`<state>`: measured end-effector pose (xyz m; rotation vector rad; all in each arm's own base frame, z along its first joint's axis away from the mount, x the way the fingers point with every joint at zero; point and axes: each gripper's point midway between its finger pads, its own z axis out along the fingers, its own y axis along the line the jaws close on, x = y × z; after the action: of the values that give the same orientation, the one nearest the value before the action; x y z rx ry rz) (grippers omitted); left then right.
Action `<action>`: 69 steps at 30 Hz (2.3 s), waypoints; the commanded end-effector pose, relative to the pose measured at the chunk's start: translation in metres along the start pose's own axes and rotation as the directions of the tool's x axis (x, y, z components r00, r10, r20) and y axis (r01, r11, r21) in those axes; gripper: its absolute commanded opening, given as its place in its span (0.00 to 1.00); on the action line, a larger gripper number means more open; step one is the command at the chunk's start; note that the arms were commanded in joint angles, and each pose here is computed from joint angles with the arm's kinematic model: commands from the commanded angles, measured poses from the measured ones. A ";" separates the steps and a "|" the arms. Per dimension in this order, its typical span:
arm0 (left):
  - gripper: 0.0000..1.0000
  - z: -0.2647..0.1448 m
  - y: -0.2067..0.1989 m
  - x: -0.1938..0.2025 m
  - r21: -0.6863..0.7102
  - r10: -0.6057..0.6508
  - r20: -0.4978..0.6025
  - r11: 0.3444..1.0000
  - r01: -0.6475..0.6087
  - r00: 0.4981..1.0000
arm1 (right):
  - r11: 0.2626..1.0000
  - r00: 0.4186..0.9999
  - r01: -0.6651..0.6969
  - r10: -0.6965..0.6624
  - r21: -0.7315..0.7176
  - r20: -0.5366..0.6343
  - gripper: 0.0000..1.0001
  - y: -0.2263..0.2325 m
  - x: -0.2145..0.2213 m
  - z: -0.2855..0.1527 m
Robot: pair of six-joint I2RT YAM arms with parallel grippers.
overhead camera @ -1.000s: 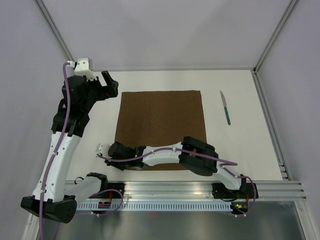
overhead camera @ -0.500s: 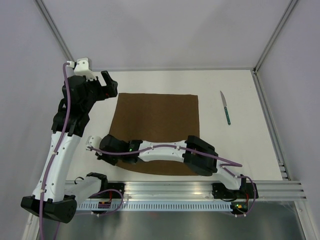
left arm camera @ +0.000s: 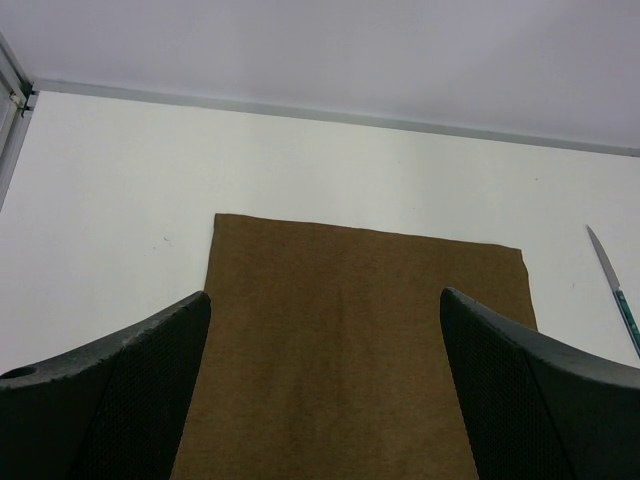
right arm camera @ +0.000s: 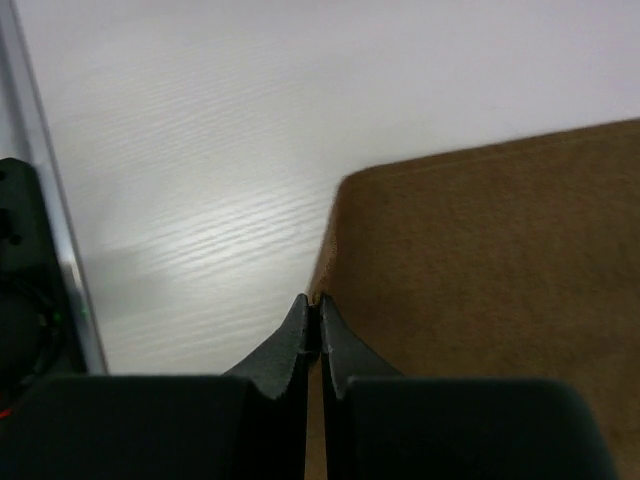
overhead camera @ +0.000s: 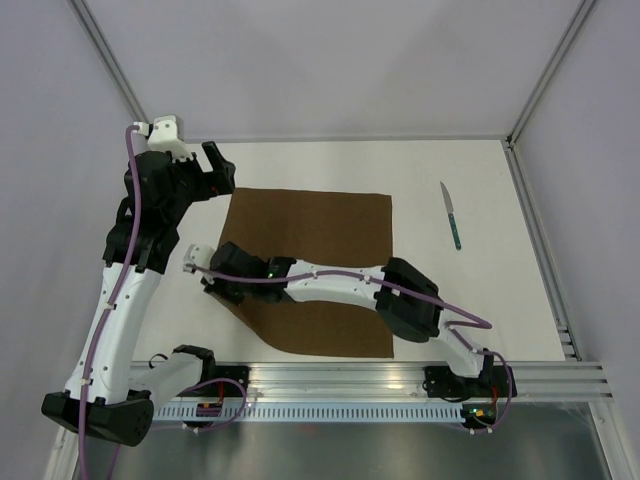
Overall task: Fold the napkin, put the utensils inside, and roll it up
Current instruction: Fold the napkin at the center of the board.
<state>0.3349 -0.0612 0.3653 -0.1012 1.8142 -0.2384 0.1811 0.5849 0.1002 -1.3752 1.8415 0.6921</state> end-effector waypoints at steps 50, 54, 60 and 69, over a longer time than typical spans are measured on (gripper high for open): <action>1.00 0.008 -0.019 -0.044 0.070 -0.024 0.112 0.997 0.016 0.993 | 0.755 0.955 -0.243 0.298 0.608 0.012 0.00 -0.396 0.132 -0.215; 1.00 0.012 -0.019 -0.042 0.071 -0.023 0.106 0.997 0.015 0.994 | 0.743 0.950 -0.252 0.312 0.620 0.012 0.00 -0.404 0.140 -0.218; 1.00 0.016 -0.019 -0.041 0.071 -0.022 0.099 0.997 0.015 0.995 | 0.732 0.948 -0.248 0.320 0.635 0.002 0.01 -0.415 0.150 -0.220; 1.00 0.021 -0.020 -0.037 0.077 -0.021 0.085 0.997 0.014 0.996 | 0.718 0.943 -0.247 0.332 0.651 -0.009 0.01 -0.427 0.162 -0.219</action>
<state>0.3615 -0.0725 0.3712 -0.0779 1.7929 -0.2739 0.4955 0.2096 0.0926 -0.7130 2.1811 0.1065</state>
